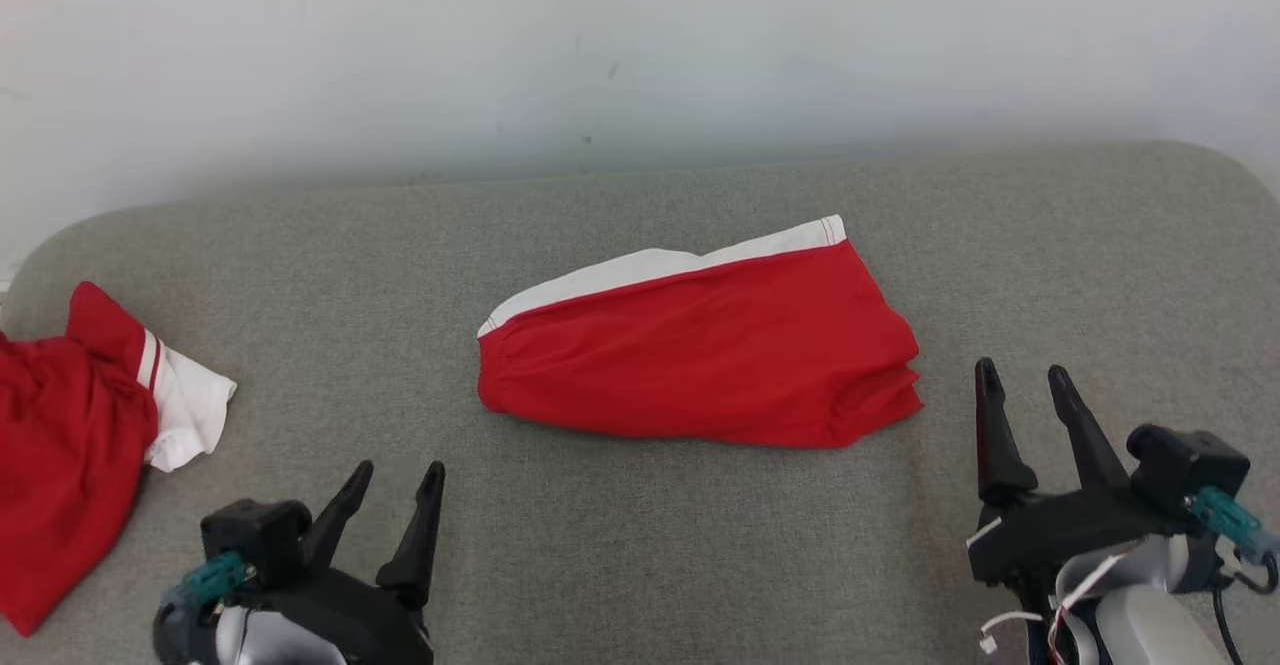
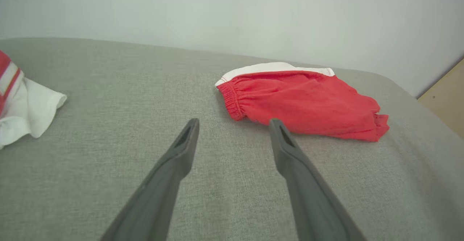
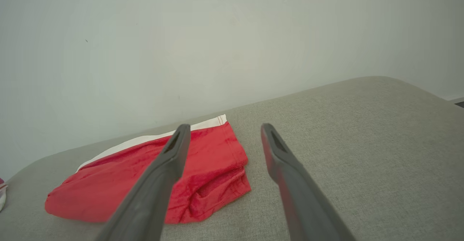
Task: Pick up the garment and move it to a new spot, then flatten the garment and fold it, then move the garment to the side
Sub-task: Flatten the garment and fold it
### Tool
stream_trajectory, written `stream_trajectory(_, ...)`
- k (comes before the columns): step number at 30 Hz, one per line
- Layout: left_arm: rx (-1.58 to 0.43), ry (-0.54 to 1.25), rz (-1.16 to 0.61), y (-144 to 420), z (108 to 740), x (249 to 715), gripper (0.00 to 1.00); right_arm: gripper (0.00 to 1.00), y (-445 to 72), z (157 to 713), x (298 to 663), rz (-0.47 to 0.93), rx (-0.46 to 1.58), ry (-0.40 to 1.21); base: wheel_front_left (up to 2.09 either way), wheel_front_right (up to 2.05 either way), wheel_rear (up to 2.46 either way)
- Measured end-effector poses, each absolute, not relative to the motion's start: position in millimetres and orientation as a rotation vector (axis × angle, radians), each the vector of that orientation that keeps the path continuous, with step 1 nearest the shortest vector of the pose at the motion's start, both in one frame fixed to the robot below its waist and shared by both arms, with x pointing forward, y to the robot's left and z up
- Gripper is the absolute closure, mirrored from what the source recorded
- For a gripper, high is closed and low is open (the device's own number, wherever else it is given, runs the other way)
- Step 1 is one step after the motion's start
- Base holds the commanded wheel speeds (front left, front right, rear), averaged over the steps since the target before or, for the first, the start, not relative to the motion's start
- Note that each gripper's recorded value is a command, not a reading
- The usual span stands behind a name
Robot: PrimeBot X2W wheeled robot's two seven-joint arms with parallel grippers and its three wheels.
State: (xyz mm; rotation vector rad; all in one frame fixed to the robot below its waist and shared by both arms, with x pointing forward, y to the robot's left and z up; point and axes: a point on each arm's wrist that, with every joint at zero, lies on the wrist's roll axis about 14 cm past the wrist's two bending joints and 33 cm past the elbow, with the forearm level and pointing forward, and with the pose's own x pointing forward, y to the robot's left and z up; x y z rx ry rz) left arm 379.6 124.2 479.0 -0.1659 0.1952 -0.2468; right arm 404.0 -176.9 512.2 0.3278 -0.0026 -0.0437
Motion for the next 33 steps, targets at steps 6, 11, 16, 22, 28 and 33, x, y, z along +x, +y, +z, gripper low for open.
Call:
stream_trajectory(6,-0.183,0.283,-0.305,100.1,468.6,408.8,0.00,0.00,-176.5,493.2,431.0,-0.060,0.381,0.108,0.00,0.00,0.00)
stream_trajectory(11,-0.156,0.364,-0.312,94.5,454.1,436.0,0.00,0.00,-173.9,464.1,450.8,-0.073,0.405,0.246,0.00,0.00,0.00)
stream_trajectory(16,-0.129,0.449,-0.333,85.6,435.0,453.2,0.00,0.00,-174.1,438.0,464.9,-0.089,0.404,0.357,0.00,0.00,0.00)
stream_trajectory(22,-0.105,0.538,-0.346,82.8,409.9,456.8,0.00,0.00,-168.1,410.2,472.5,-0.088,0.391,0.468,0.00,0.00,0.00)
stream_trajectory(28,-0.111,0.547,-0.332,83.9,407.0,468.3,0.00,0.00,-160.3,410.1,492.0,-0.074,0.394,0.475,0.00,0.00,0.00)
stream_trajectory(33,-0.095,0.570,-0.316,92.9,398.2,468.9,0.00,0.00,-151.4,393.9,491.1,-0.070,0.399,0.532,0.00,0.00,0.00)
